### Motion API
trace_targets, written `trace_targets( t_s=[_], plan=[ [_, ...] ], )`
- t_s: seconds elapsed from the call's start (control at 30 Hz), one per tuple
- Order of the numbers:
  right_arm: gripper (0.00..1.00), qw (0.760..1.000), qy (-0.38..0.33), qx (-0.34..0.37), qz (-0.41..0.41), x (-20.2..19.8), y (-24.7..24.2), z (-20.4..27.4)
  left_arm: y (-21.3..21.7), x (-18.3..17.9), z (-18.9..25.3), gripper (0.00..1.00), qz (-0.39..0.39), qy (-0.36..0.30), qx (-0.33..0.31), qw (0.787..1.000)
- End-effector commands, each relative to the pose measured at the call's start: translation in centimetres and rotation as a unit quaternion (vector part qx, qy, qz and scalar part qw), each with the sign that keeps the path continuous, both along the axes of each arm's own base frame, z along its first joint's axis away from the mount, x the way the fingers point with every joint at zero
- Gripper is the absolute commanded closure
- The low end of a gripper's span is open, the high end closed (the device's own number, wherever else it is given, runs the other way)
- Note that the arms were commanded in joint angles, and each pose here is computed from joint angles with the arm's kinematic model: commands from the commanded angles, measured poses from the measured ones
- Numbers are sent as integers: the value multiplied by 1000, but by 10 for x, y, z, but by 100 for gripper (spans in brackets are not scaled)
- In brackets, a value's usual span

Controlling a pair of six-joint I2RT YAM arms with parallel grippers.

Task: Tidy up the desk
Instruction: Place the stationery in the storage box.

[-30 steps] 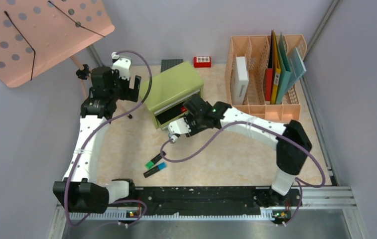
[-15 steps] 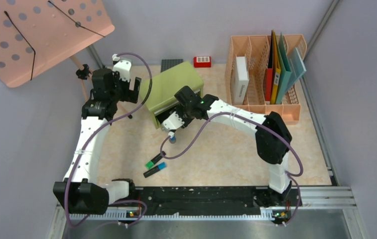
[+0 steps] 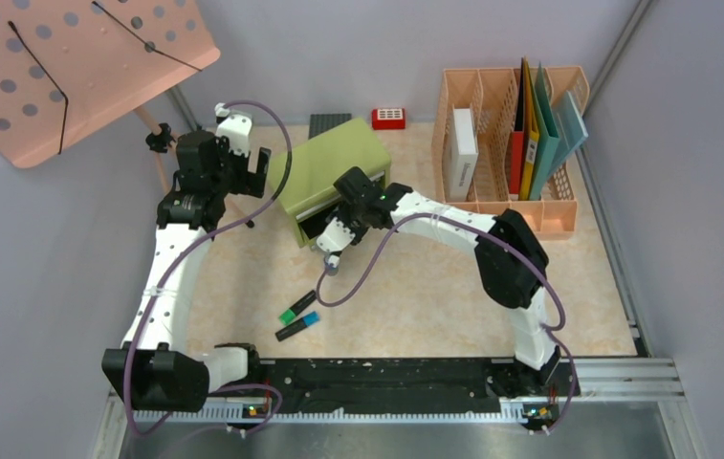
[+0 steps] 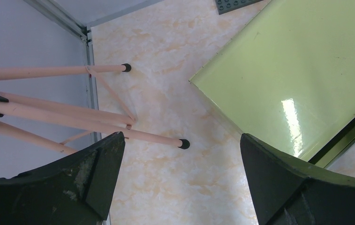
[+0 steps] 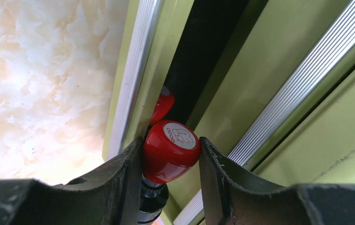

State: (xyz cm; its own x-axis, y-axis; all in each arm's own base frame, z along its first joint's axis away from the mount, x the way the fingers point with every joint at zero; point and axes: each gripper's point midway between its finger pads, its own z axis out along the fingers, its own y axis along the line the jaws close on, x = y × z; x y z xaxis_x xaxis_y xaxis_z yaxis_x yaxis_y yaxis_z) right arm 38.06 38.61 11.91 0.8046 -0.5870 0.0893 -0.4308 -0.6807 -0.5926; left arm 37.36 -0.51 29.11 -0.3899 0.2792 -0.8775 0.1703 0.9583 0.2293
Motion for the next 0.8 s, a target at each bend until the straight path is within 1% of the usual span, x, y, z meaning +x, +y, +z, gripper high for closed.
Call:
trace_targets(
  t_s=[0.0,0.2,0.3,0.37,0.57,0.77],
  plan=[
    [80,999,-45,18,26,15,15,24,2,8,17,1,4,-32,-1,999],
    [75,997,-57,8,42,18,18,21,3,9,17,1,8,-31,-1,1000],
    [68,997,-60,5,45,19,18,21,3,9,18,1,8,-31,0,999],
    [60,997,-62,6,47,20,19,21,4,8,18,1,9,-32,1,999],
    [53,997,-67,4,44,22,18,17,4,8,18,1,9,-31,0,999],
    [45,996,-76,10,39,24,18,24,5,8,21,1,11,-33,1,999]
  ],
)
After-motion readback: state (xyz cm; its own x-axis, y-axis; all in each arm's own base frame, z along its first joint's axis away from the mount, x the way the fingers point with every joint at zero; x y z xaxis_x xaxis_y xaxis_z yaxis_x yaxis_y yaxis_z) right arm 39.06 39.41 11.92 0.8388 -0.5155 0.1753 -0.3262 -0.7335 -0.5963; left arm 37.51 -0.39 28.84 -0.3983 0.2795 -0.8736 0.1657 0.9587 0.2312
